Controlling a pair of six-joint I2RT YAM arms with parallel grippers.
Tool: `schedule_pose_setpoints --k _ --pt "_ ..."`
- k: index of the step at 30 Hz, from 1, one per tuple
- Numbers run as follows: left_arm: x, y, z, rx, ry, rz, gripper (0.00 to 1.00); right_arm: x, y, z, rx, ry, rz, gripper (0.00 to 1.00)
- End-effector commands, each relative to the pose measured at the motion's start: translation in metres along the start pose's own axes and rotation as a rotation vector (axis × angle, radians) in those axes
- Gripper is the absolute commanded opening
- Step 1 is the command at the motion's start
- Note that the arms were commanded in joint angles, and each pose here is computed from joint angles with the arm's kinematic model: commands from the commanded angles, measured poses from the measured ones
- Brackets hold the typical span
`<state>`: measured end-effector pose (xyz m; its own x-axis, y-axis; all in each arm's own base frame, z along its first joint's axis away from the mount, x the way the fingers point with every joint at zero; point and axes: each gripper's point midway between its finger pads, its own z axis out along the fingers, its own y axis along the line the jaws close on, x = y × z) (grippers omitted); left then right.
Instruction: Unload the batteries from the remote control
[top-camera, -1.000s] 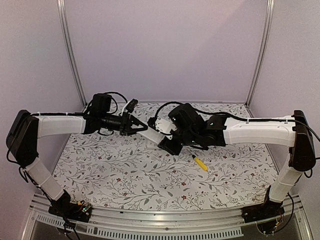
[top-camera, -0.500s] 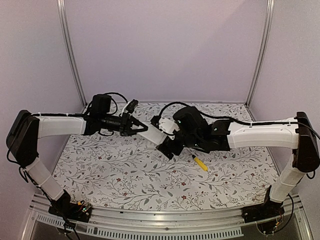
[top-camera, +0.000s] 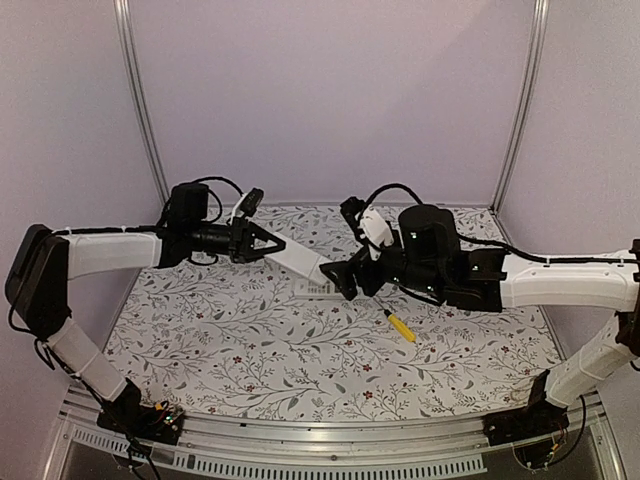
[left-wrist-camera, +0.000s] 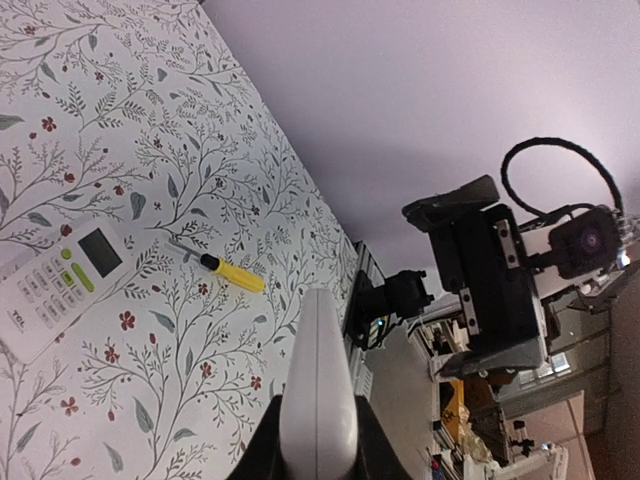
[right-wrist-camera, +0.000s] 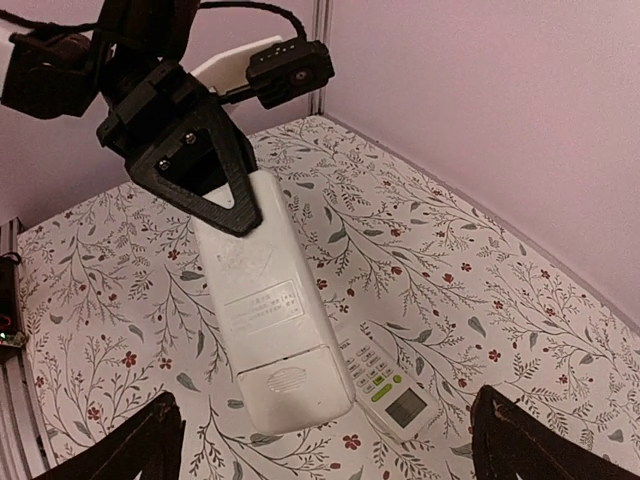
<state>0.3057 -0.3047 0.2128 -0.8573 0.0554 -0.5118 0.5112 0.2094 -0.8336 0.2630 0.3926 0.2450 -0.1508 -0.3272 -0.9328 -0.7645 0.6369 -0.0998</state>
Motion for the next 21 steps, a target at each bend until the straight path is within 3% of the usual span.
schedule_pose_setpoints --k 1,8,16,21 --pt "-0.024 -0.021 -0.027 -0.002 -0.099 0.131 0.0 -0.036 -0.023 -0.024 -0.031 -0.204 0.255 0.99" --pt "-0.033 -0.043 -0.045 -0.008 -0.18 0.249 0.0 -0.032 -0.052 -0.034 -0.059 -0.293 0.53 0.99" --pt "-0.027 -0.044 -0.041 0.018 -0.165 0.245 0.0 -0.023 -0.025 -0.018 -0.232 -0.288 0.654 0.99" --pt "-0.025 -0.048 -0.039 0.025 -0.158 0.254 0.0 -0.026 -0.008 0.001 -0.331 -0.257 0.689 0.87"
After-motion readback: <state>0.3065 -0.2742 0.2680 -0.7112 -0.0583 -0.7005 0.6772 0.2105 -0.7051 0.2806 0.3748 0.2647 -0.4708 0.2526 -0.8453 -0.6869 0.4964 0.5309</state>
